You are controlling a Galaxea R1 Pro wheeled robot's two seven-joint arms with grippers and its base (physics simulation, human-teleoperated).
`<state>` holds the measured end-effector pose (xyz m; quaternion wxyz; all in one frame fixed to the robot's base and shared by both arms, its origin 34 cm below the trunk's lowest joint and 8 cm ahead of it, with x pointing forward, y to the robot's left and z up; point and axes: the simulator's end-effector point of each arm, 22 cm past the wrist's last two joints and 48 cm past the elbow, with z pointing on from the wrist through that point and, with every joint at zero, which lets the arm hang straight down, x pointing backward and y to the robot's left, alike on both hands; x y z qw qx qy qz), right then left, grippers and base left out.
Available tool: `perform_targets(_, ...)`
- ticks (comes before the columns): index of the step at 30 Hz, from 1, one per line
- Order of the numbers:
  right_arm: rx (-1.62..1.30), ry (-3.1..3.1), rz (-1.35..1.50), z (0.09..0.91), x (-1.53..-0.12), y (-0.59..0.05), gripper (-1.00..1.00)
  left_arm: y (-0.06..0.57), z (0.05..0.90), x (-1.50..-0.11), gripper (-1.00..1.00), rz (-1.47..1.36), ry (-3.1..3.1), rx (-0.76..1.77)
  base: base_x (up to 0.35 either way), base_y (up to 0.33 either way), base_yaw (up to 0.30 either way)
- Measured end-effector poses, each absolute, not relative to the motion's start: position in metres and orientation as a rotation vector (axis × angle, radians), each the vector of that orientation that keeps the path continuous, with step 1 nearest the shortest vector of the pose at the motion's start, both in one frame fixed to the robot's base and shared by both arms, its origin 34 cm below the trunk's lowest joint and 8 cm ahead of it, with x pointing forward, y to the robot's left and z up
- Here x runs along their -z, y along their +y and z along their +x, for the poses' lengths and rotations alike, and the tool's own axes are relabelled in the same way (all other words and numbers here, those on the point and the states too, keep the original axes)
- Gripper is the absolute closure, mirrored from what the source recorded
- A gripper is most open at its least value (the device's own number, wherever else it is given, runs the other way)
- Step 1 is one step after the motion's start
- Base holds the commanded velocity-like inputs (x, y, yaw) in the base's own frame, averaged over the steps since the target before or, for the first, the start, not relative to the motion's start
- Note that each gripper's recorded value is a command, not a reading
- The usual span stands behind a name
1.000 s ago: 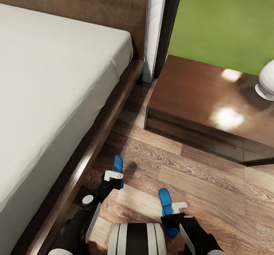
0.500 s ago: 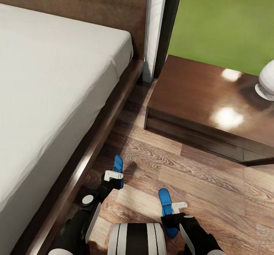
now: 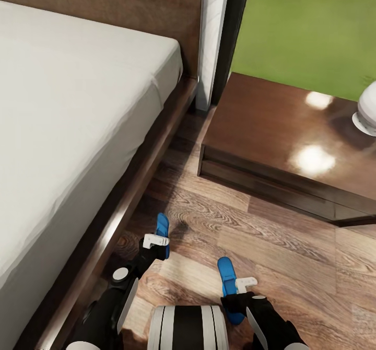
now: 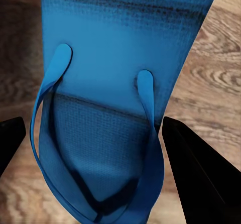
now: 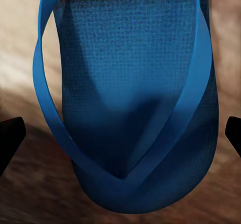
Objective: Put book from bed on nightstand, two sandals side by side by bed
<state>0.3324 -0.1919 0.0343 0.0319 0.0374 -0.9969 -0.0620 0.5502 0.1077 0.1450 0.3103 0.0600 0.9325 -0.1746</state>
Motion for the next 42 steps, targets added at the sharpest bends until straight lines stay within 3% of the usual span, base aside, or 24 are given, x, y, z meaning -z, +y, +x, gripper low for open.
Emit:
perform_targets(25, 0.190, -3.059, 0.112, 0.3272, -0.0310, -0.1921, -1.00, 0.1076, 0.5452, -0.1385, 1.00, 0.156, 2.476, 0.464, 0.000, 0.000, 0.000)
perform_targets(26, 0.191, -3.059, 0.113, 0.3273, -0.0311, -0.1920, 1.00, 0.1076, 0.5452, -0.1386, 1.00, 0.156, 2.476, 0.464, 0.000, 0.000, 0.000)
perform_targets(42, 0.190, -3.060, 0.117, 0.3275, -0.0310, -0.1925, 1.00, 0.1075, 0.5447, -0.1382, 1.00, 0.156, 2.478, 0.464, 0.000, 0.000, 0.000)
